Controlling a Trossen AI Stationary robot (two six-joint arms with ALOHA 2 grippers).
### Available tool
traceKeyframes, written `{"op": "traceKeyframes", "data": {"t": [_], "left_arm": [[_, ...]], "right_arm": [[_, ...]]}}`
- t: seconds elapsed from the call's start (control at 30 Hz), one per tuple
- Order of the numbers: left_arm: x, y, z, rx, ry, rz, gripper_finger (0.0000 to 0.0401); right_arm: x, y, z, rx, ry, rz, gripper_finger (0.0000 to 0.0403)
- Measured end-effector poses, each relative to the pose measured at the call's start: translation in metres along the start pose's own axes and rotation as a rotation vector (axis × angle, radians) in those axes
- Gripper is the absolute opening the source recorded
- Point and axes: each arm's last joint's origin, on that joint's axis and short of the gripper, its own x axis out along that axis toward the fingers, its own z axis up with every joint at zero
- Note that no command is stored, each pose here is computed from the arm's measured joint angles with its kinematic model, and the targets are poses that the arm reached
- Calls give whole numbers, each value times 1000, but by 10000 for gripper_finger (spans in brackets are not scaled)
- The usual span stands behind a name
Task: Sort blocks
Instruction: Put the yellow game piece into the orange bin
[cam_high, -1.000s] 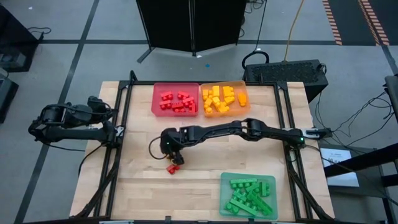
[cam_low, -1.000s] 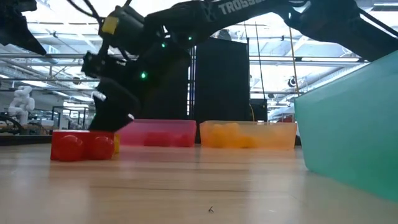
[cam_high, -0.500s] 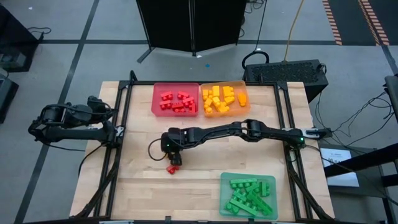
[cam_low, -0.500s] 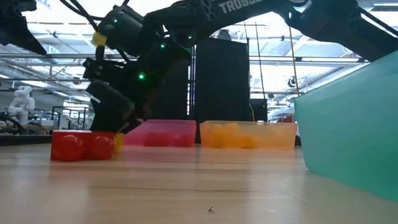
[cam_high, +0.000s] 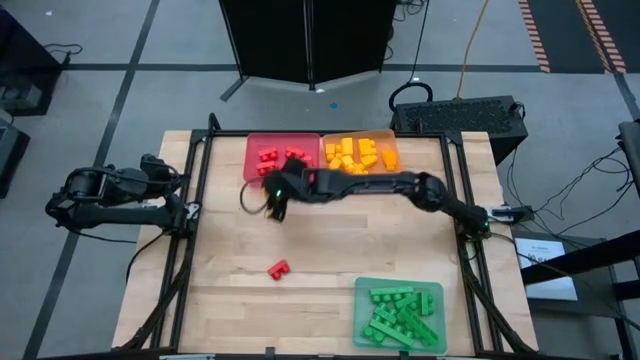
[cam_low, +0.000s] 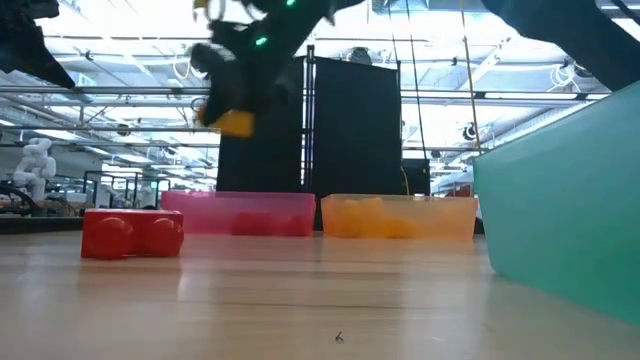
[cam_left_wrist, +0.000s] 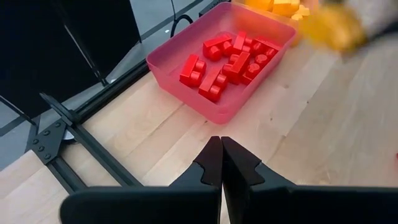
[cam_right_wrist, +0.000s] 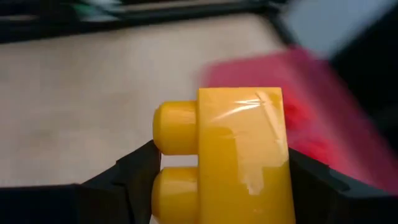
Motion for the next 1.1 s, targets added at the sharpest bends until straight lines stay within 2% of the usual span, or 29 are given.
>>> {"op": "traceKeyframes", "data": {"t": [0.1,0.23,0.43,0.5,0.6,0.77,0.9,1.1], "left_arm": [[0,0,0,0,0,0,2],[0,0,0,0,0,0,2],[0,0,0,1,0,-1,2],[0,0,0,1,1,-1,2],[0,0,0,1,1,-1,2],[0,0,0,1,1,-1,2],[0,0,0,2,1,-2,2],[0,0,0,2,2,-4,2]], "right_arm": [[-19,-34,5,61,63,-141,250],[-31,-73,-6,102,236,-302,250],[-46,-107,-29,52,539,-386,250],[-46,-116,-35,31,610,-400,250],[-41,-129,-39,47,633,-396,250],[-35,-161,-42,161,673,-310,250],[-34,-179,-43,202,679,-322,252],[-33,-208,-48,345,699,-348,267]]}}
